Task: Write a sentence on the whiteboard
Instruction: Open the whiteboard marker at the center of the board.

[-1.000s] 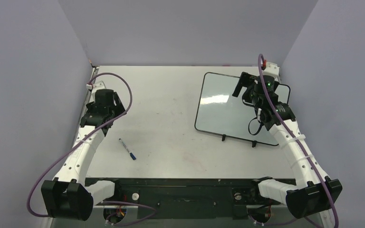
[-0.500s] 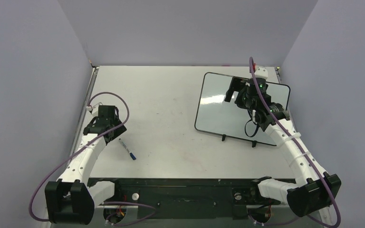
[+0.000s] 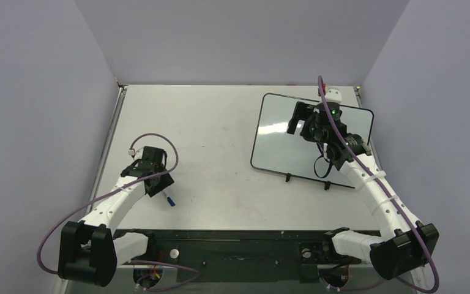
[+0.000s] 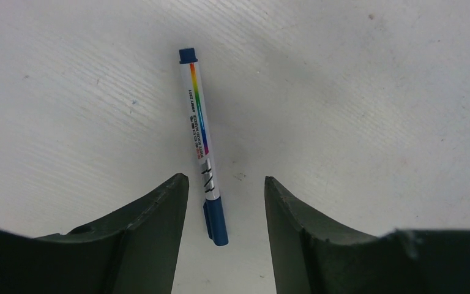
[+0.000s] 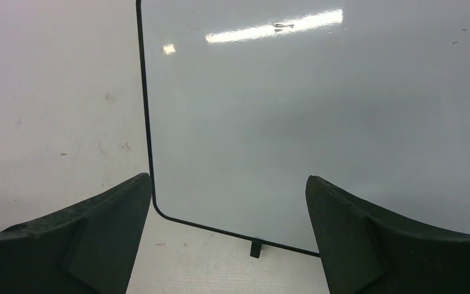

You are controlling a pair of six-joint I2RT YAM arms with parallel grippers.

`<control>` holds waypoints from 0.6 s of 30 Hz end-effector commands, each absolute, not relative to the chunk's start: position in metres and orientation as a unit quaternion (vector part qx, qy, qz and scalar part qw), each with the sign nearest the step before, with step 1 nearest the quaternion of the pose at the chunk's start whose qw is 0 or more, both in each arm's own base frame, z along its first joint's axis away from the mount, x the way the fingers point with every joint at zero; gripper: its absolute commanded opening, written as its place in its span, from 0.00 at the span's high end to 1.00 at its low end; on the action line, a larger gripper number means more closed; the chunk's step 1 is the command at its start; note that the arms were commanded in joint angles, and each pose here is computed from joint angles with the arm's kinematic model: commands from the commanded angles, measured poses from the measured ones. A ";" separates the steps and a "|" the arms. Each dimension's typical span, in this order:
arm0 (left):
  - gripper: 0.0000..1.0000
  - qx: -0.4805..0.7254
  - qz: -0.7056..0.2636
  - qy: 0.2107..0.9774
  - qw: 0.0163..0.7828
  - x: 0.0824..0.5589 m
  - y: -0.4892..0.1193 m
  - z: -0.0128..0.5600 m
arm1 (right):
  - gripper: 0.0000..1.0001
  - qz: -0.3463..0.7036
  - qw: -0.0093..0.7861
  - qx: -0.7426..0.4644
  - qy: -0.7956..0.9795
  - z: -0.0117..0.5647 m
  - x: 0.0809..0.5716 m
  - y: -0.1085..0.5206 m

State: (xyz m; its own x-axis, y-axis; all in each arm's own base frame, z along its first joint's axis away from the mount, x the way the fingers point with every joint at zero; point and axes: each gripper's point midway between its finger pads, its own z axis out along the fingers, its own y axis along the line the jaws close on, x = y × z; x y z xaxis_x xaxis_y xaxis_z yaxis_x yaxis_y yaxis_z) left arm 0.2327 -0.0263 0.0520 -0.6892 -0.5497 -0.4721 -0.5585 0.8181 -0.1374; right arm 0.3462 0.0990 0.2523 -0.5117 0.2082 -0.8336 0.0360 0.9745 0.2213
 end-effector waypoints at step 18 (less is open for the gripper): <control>0.67 -0.311 -0.001 0.923 0.227 0.226 -0.040 0.008 | 0.08 0.047 0.506 0.087 0.857 0.255 0.346 0.082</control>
State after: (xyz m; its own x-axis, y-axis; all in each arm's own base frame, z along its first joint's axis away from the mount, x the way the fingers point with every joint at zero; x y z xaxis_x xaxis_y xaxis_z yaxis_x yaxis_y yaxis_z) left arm 0.2159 -0.0337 0.0138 -0.7253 -0.5558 -0.4063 -0.5717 0.8150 -0.0945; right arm 0.3449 0.0875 0.2415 -0.5166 0.1973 -0.8332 0.0858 0.9801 0.1789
